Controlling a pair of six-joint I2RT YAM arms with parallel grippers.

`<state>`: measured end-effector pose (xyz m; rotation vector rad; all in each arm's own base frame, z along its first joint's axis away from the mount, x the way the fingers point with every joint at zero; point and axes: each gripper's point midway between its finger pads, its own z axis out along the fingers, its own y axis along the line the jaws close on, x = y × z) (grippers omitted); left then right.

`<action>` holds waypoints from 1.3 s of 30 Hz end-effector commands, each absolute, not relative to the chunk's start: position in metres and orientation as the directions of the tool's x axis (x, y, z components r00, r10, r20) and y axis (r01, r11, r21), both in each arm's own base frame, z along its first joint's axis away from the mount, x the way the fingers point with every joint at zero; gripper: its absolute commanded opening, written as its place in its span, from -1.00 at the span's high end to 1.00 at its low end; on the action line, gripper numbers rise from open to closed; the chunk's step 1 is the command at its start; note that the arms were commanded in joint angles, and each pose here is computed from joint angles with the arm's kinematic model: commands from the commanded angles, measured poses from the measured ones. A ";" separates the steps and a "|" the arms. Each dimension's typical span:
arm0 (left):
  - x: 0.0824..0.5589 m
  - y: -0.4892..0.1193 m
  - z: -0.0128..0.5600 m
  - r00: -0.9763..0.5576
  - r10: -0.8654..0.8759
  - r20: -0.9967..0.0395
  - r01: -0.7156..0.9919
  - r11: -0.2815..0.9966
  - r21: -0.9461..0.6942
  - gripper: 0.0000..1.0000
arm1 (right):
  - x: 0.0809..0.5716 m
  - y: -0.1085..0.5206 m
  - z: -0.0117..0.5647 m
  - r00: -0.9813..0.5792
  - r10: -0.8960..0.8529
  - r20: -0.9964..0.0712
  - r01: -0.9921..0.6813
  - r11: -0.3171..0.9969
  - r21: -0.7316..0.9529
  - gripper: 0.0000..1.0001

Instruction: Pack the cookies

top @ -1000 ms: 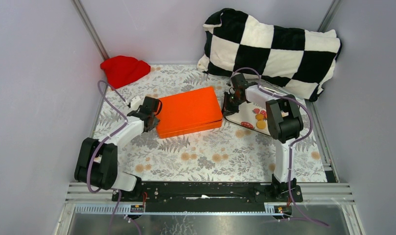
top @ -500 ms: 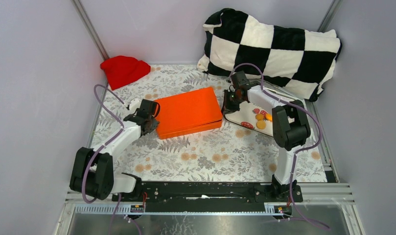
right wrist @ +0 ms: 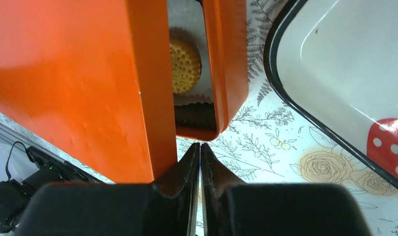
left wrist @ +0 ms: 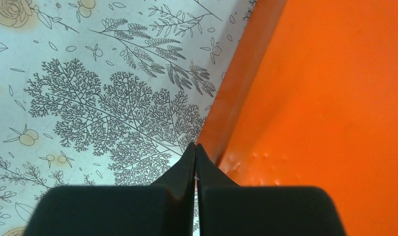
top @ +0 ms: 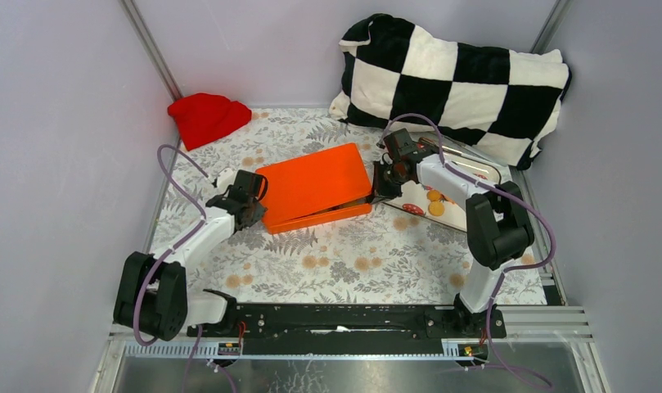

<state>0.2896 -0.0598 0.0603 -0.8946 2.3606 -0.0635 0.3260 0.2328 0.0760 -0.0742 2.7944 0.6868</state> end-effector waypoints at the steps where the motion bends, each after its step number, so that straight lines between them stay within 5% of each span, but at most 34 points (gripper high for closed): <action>1: 0.281 -0.083 0.061 -0.624 -0.622 -0.473 -0.541 0.780 -0.313 1.00 | 0.314 0.244 0.090 -0.960 0.003 -0.281 -0.138 0.865 0.482 0.80; 24: 0.281 -0.070 0.111 -0.575 -0.607 -0.549 -0.531 0.787 -0.314 1.00 | 0.313 0.217 0.132 -0.914 0.034 -0.405 -0.132 0.917 0.377 0.98; 32: 0.326 -0.077 0.146 -0.506 -0.601 -0.618 -0.494 0.790 -0.363 1.00 | 0.333 0.225 0.138 -0.903 0.021 -0.429 -0.147 0.923 0.356 0.97; 34: 0.343 -0.077 0.151 -0.499 -0.599 -0.626 -0.511 0.787 -0.346 1.00 | 0.330 0.229 0.138 -0.902 0.018 -0.432 -0.164 0.910 0.380 0.77; 36: 0.352 -0.078 0.151 -0.519 -0.592 -0.616 -0.530 0.789 -0.311 1.00 | 0.329 0.233 0.142 -0.890 0.020 -0.456 -0.189 0.893 0.409 0.22; 39: 0.342 -0.078 0.139 -0.544 -0.603 -0.584 -0.554 0.780 -0.289 1.00 | 0.339 0.234 0.142 -0.870 0.024 -0.492 -0.211 0.884 0.418 -0.17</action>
